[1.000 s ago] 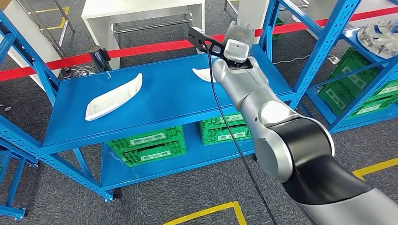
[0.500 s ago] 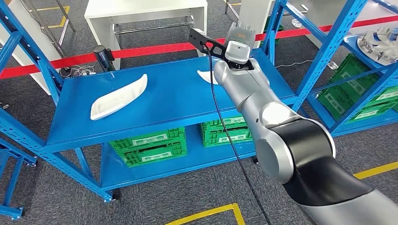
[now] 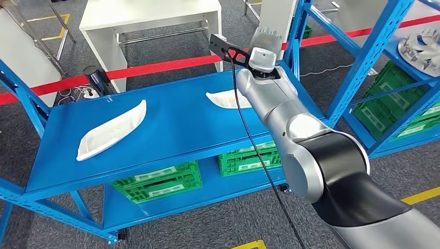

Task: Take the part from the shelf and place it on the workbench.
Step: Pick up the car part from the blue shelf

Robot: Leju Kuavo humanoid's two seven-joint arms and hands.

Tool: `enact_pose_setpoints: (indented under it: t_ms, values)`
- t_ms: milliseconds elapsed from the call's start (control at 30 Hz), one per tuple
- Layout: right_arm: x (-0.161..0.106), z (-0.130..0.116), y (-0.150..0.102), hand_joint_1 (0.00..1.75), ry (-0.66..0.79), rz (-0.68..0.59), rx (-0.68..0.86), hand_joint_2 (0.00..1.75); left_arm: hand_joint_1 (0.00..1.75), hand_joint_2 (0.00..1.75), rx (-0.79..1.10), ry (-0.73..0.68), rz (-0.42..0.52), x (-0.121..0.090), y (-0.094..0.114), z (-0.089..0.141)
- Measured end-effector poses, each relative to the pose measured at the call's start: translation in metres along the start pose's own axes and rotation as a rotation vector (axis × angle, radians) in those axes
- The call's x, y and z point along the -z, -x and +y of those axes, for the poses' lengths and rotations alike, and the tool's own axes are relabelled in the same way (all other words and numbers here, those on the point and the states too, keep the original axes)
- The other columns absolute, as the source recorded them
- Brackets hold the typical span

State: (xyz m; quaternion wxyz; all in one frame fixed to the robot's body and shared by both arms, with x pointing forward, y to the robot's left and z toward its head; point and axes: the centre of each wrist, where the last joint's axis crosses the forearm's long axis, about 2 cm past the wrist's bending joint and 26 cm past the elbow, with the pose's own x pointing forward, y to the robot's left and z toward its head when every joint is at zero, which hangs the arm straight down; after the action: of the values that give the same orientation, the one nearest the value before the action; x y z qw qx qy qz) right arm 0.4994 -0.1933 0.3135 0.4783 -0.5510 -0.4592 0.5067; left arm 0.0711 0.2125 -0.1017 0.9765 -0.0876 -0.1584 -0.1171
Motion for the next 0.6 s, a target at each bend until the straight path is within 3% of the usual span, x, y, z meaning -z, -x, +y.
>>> enact_pose_setpoints:
  t_ms: [167,333,467,600]
  values:
    - [-0.002,0.011,-0.001,0.00,-0.027,-0.004,-0.006,1.75,0.00,0.00,-0.006,0.001,0.006,0.000,0.001,0.000]
    - [-0.001,0.007,0.000,0.00,-0.013,-0.002,-0.004,1.75,0.00,0.00,-0.006,0.000,-0.001,0.000,-0.002,0.000]
    - [-0.010,0.040,0.001,0.00,-0.087,0.002,-0.016,1.75,0.00,0.00,-0.008,0.009,0.011,0.000,0.000,-0.004]
    - [-0.006,0.031,0.003,0.00,-0.068,0.011,-0.016,1.75,0.00,0.00,-0.010,0.015,0.022,0.000,0.002,-0.007]
